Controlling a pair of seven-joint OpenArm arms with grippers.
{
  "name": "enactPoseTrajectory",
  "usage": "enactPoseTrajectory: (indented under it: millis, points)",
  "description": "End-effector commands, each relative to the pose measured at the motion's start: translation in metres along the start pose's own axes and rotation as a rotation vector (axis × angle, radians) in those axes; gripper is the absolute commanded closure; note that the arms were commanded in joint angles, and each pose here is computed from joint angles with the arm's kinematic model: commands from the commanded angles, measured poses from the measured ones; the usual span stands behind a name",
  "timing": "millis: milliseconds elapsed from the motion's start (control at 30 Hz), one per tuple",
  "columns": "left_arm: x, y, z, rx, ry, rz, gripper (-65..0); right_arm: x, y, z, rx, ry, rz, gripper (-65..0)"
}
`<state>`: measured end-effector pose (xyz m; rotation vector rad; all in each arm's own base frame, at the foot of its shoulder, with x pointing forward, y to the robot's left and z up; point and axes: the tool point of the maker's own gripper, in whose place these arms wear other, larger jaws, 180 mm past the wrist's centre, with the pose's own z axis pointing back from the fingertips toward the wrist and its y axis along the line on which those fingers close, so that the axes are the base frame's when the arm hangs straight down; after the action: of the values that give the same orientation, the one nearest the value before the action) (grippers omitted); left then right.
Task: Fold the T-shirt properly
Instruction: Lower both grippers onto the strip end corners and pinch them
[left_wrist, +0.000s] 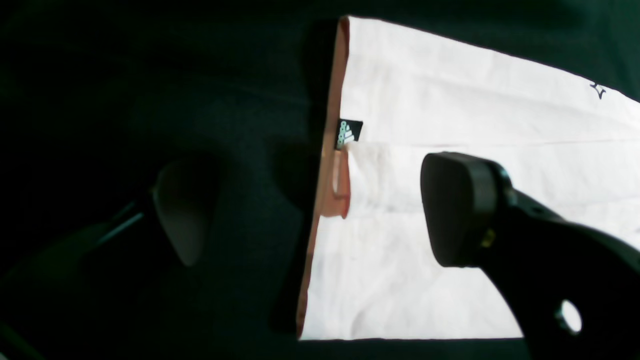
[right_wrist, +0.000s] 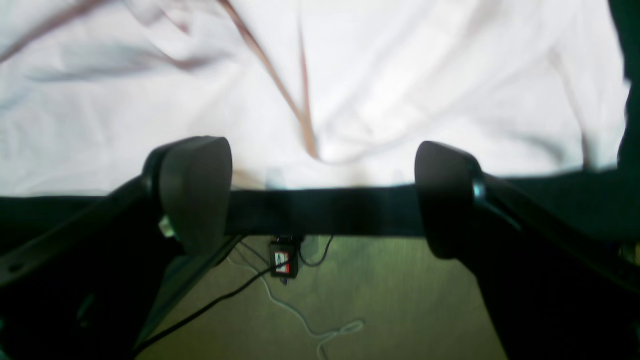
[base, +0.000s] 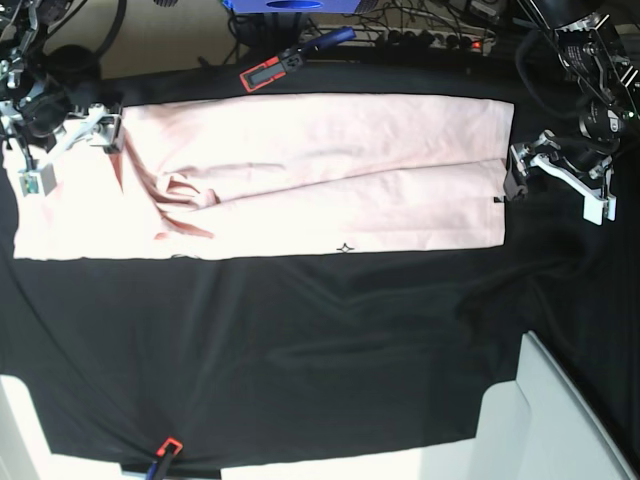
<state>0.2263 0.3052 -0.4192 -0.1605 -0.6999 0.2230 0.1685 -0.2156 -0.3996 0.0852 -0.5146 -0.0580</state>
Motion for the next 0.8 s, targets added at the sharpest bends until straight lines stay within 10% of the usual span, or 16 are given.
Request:
enactPoseTrajectory:
  millis: [0,767]
  points:
    - [0.0074,0.0011,0.0011,-0.003,-0.025,0.001,-62.8,0.007,-0.0019,0.0038,-0.007,-0.028,0.008,-54.1]
    - [0.0025,0.0001,-0.0054,-0.011,-0.012,0.025,-62.8,0.0097,0.005,0.0015,0.008,-0.039,-0.006,-54.1]
